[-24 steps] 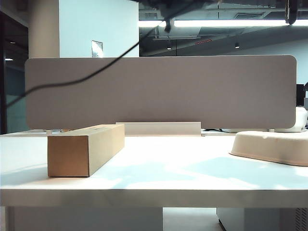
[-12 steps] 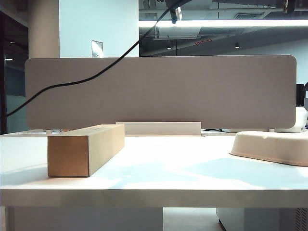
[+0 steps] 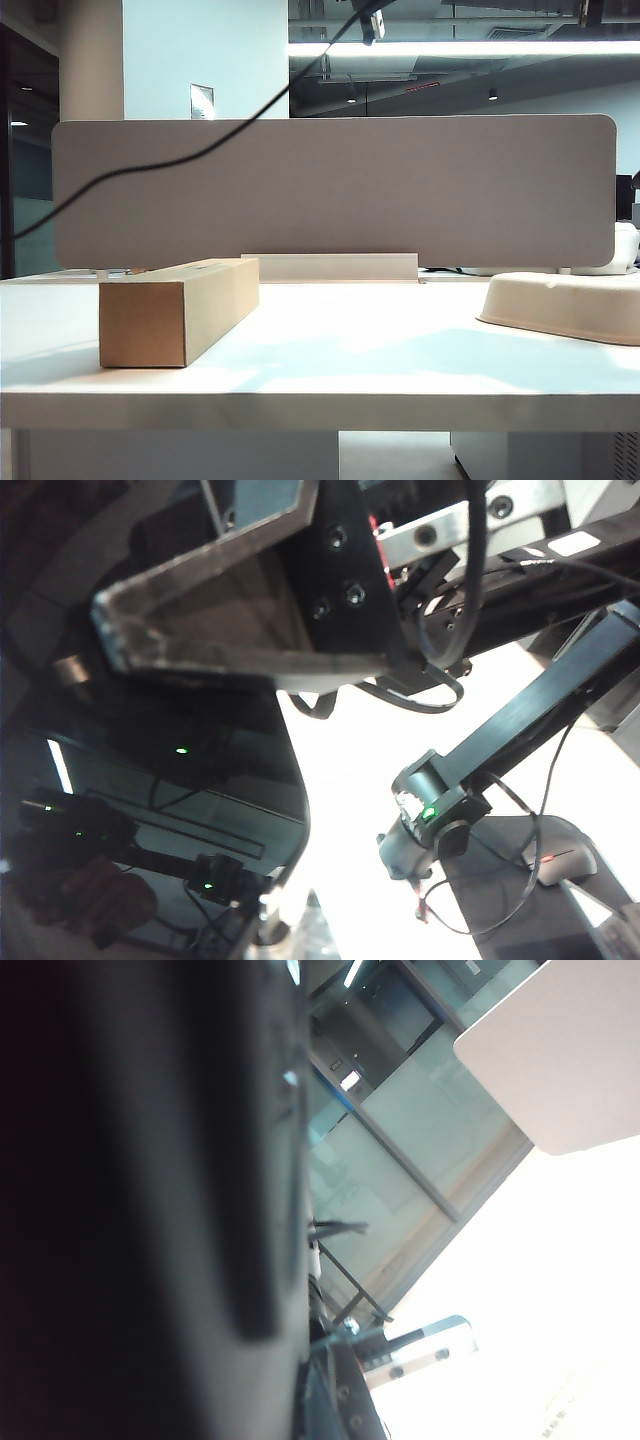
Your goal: Pick up the charging cable and the phone, plug the charging cable into the charging port on the phone, and finally place them back on the table.
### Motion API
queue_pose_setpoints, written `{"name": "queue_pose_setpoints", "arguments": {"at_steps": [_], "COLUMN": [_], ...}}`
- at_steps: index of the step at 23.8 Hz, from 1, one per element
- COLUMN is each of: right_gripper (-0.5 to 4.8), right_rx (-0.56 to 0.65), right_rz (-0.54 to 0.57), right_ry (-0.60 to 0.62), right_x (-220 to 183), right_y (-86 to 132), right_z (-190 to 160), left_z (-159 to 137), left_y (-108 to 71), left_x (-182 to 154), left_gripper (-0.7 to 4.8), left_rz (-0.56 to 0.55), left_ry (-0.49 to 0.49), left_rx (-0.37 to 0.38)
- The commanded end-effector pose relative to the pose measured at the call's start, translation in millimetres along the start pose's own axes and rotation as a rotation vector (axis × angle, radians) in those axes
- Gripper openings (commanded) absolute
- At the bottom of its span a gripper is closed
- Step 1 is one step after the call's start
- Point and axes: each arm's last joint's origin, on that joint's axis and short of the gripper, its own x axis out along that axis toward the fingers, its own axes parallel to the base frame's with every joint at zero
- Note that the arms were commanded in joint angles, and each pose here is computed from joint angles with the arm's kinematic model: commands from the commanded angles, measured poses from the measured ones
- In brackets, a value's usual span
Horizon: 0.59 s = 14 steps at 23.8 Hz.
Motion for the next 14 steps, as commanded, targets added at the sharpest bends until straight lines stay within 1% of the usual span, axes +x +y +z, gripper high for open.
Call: {"name": "queue_pose_setpoints", "arguments": {"at_steps": [1, 4, 11, 14], "right_gripper": [-0.05, -0.05, -0.05, -0.05], "right_rx": [-0.068, -0.078, -0.076, -0.069], "right_rz": [0.062, 0.061, 0.059, 0.059], "right_ry": [-0.030, -0.050, -0.048, -0.034], "right_x": [1.5, 1.2, 1.3, 1.8], "right_y": [10.9, 11.6, 11.1, 9.4], "right_z": [5.3, 6.4, 6.2, 5.4], "left_z": [-1.6, 0.0, 2.4, 7.6], "left_y": [1.5, 1.5, 2.3, 3.7], "left_x": [1.8, 1.8, 1.8, 0.5], "left_gripper": [-0.06, -0.06, -0.06, -0.06], "left_rz": [-0.037, -0.042, -0.039, -0.032], "left_ry": [-0.004, -0.012, -0.022, -0.044], "left_rx": [-0.016, 0.004, 0.029, 0.018]}}
